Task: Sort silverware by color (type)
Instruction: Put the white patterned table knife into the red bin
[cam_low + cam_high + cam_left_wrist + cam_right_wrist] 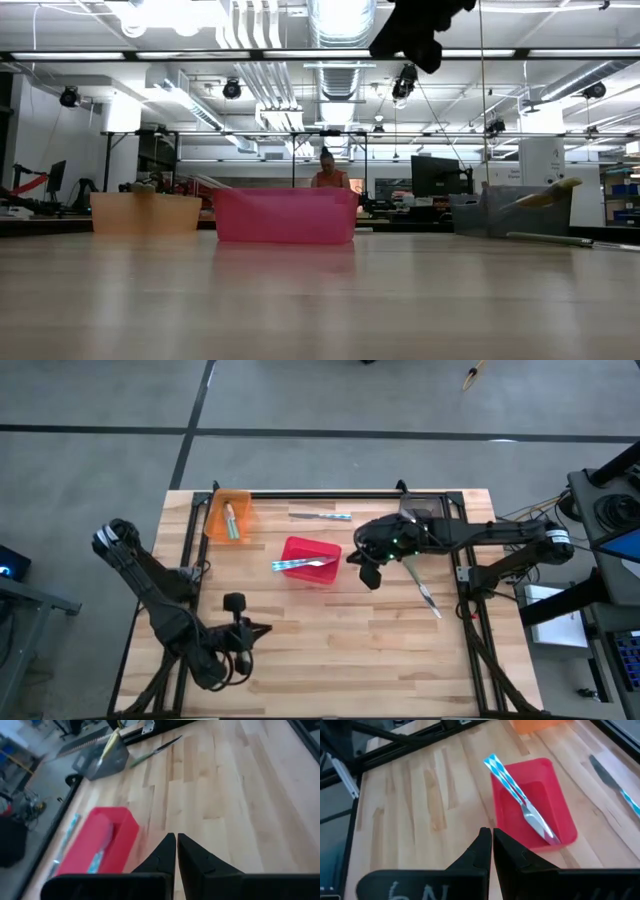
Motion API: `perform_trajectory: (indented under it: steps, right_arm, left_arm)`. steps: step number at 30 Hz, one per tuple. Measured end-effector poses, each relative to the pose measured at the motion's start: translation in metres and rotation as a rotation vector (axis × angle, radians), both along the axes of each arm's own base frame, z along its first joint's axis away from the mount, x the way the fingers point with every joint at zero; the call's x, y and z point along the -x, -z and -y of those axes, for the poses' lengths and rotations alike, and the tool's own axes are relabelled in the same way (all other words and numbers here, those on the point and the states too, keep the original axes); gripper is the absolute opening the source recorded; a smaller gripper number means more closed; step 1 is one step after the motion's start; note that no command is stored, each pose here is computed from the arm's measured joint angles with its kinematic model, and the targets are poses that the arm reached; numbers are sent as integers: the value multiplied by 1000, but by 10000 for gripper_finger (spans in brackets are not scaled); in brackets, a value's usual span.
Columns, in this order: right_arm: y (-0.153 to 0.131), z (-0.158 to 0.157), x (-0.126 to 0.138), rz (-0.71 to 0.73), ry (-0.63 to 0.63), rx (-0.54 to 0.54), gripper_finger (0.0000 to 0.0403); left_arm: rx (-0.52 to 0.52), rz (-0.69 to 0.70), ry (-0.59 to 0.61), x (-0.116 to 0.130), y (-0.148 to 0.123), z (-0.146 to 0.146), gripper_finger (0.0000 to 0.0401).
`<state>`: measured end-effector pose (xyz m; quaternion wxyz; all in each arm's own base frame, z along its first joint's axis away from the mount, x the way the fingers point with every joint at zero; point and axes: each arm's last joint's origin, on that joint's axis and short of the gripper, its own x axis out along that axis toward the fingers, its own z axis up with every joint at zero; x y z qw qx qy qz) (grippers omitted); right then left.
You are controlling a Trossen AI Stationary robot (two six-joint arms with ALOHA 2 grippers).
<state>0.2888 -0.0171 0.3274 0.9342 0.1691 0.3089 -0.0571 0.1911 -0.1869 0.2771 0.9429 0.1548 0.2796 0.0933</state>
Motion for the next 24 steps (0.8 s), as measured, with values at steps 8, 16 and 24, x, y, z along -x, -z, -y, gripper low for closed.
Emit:
perform_trajectory:
  steps: [8,16,24]
  right_arm:
    - [-7,7,7,-85,93,-89,9]
    - [3,16,16,-198,165,-134,9]
    - [2,42,20,-189,321,-139,9]
  left_arm:
    - [-54,-13,100,11,-20,-23,0]
    - [118,136,219,18,1,-57,0]
    - [234,393,207,28,38,-86,0]
